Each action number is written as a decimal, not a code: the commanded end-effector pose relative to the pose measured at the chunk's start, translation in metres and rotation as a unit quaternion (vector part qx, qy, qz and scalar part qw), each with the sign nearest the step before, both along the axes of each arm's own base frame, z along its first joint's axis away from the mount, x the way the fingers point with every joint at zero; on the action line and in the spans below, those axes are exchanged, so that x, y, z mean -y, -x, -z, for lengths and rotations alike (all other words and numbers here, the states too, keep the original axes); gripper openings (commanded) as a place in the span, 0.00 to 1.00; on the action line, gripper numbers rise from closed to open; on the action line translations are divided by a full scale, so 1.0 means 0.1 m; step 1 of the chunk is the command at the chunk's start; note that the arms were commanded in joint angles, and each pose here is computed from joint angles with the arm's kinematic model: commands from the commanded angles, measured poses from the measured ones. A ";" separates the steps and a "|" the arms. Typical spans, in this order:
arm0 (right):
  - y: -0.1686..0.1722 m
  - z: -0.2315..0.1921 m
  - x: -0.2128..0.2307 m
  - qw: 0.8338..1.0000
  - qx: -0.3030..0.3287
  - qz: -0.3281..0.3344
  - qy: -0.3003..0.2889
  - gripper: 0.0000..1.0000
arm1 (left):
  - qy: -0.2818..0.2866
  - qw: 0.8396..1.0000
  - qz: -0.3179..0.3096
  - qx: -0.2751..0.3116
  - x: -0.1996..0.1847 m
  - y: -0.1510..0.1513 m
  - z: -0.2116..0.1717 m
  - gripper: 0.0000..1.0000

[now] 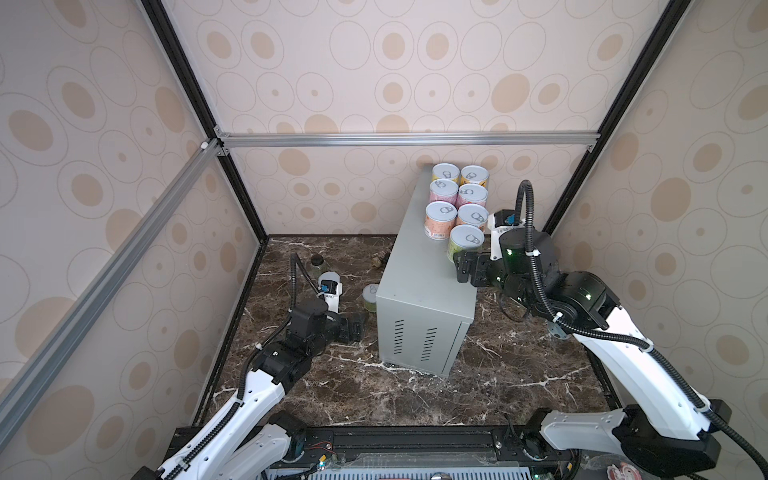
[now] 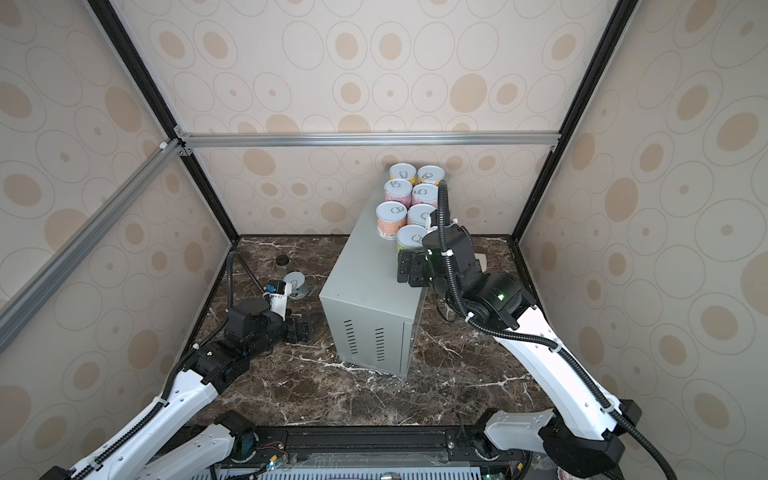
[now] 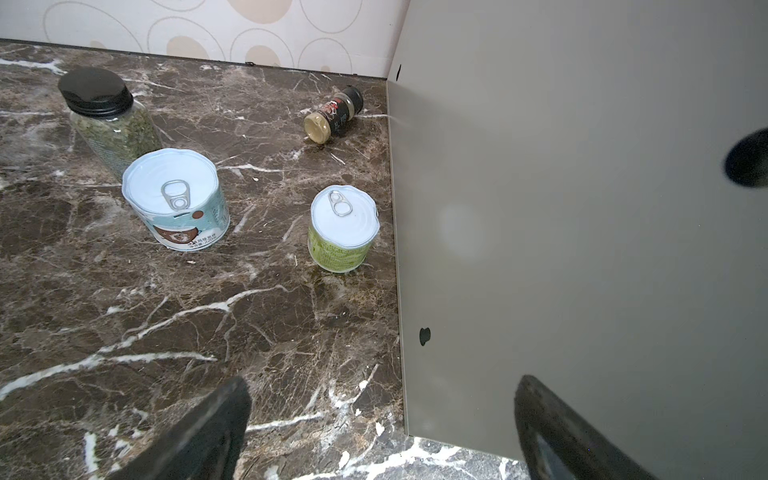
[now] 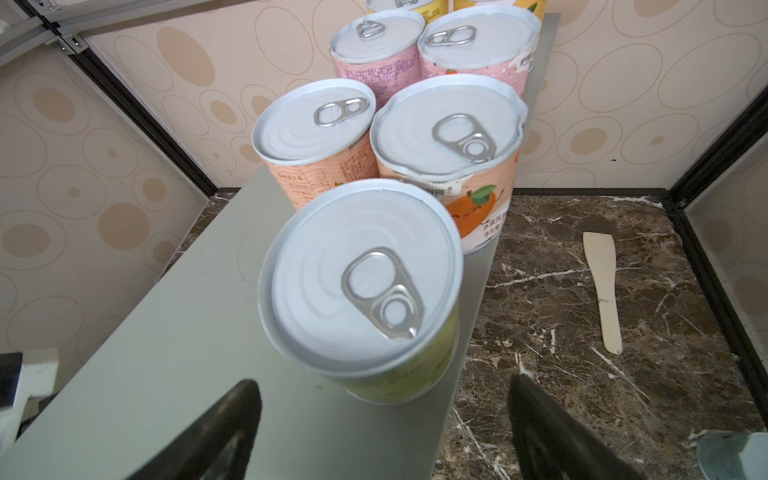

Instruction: Place and organize the canned foods onto the counter

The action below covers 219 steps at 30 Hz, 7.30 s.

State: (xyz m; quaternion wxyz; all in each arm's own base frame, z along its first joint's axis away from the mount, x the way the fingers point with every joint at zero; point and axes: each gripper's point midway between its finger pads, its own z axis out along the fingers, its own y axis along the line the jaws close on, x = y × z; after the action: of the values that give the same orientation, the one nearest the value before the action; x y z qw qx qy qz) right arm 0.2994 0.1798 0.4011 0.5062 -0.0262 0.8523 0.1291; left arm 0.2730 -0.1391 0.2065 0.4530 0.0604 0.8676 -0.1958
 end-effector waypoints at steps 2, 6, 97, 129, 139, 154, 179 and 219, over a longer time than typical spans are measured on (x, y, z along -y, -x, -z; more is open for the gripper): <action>-0.09 0.00 -0.02 1.000 0.006 0.017 0.005 0.88 | -0.008 1.000 0.001 0.013 -0.03 -0.03 -0.03 0.99; -0.13 -0.01 0.00 1.000 0.007 0.027 0.013 0.82 | -0.009 1.000 0.000 0.013 -0.03 -0.03 -0.03 0.99; 0.49 2.48 1.26 0.959 -0.216 0.128 -0.129 0.99 | -0.084 0.986 -0.026 -0.142 0.39 -1.44 0.61 0.99; 0.53 2.53 1.23 0.960 -0.225 0.111 -0.122 0.99 | -0.200 0.950 -0.140 -0.194 -0.09 -1.60 1.31 0.89; 0.53 2.57 1.20 0.960 -0.227 0.103 -0.127 0.99 | -0.133 0.971 -0.135 -0.144 0.02 -1.60 1.20 0.99; 0.62 2.54 1.16 0.963 -0.219 0.085 -0.129 0.99 | -0.097 0.981 -0.146 -0.078 0.01 -1.64 1.46 0.94; 0.73 2.56 1.15 0.960 -0.235 0.080 -0.129 0.99 | -0.089 0.984 -0.141 -0.061 0.05 -1.70 1.65 0.67; 0.88 2.35 1.08 0.962 -0.236 0.047 -0.129 0.99 | -0.024 0.999 -0.029 -0.035 -0.04 -0.39 -0.30 0.50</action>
State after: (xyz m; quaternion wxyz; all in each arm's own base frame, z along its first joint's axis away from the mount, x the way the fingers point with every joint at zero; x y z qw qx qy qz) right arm 0.2137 0.0704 0.1615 0.2967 0.1190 0.9233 0.2130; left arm 0.3162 -0.1266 0.2012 0.4076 0.0106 0.9023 -0.1404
